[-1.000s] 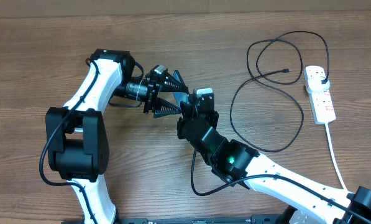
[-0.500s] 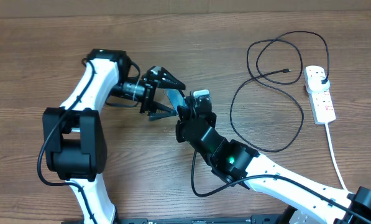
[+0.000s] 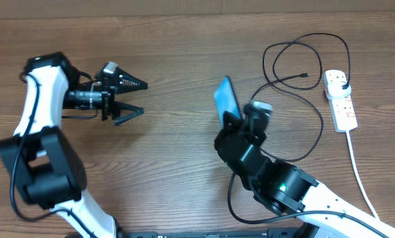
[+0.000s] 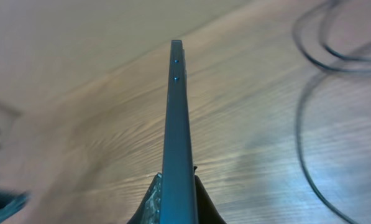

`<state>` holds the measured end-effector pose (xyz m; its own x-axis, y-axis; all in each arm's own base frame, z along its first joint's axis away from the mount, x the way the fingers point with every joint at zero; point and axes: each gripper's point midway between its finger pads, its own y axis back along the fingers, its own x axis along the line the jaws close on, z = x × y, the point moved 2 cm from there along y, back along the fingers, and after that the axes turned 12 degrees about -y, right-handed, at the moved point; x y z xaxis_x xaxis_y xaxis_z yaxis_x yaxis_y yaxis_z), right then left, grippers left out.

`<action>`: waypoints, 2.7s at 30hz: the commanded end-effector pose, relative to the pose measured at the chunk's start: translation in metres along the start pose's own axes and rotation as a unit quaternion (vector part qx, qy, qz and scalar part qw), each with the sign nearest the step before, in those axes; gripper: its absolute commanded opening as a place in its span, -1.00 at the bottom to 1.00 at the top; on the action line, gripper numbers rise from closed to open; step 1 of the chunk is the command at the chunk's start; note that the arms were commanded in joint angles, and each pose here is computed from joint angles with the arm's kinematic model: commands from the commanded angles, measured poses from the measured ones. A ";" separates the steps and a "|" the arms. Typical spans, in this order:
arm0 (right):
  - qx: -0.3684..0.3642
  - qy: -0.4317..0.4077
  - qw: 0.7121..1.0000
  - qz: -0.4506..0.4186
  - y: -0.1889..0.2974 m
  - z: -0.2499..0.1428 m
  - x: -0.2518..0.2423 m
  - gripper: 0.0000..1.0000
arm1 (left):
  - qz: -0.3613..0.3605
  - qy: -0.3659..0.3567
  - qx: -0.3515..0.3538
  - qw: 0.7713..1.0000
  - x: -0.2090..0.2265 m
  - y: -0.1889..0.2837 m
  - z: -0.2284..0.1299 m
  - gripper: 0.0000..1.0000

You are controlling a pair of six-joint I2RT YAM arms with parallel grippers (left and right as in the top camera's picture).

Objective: Plug charger to phone and switch on socket
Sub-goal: 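Pull the phone away with the right gripper, releasing the left gripper, then hand the phone back to the left gripper, grasping its top end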

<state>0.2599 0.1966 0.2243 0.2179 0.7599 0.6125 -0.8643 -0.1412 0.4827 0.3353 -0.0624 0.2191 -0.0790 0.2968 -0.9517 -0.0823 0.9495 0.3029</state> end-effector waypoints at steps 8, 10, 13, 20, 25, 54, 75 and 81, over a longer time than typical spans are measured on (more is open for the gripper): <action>-0.054 -0.219 0.973 -0.050 0.010 0.021 -0.027 -0.92 | 0.142 -0.195 -0.041 0.970 -0.063 0.035 -0.066 0.96; -0.049 -0.220 0.973 -0.058 0.008 0.021 -0.031 -0.93 | 0.200 -0.231 -0.049 0.951 -0.069 0.042 -0.089 0.84; -0.040 -0.224 0.972 -0.062 0.006 0.021 -0.033 -0.93 | 0.238 -0.267 -0.065 0.932 -0.076 0.045 -0.122 0.80; -0.018 -0.229 0.971 -0.061 0.005 0.015 -0.032 -0.93 | 0.229 -0.255 -0.149 0.928 -0.066 0.038 -0.122 0.93; -0.017 -0.233 0.971 -0.058 0.011 0.020 -0.033 -0.93 | 0.120 -0.185 -0.165 0.961 -0.044 0.017 -0.097 0.99; 0.272 -0.356 0.892 0.059 -0.025 -0.028 0.017 -0.93 | -0.061 0.148 0.017 0.987 0.005 -0.093 -0.046 1.00; 0.392 -0.503 0.770 0.016 -0.021 -0.069 0.048 -0.93 | -0.008 0.203 -0.005 0.979 0.018 -0.106 -0.043 0.25; 0.403 -0.525 0.749 0.001 -0.014 -0.079 0.053 -0.93 | -0.006 0.196 -0.006 0.981 0.014 -0.113 -0.040 0.12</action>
<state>0.2566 0.2779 0.1887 0.7961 -0.0710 0.6010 -0.4286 -0.7673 0.4771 0.3029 -0.1653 0.1758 -0.4344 0.2160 -0.8744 -0.0998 0.9533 0.2851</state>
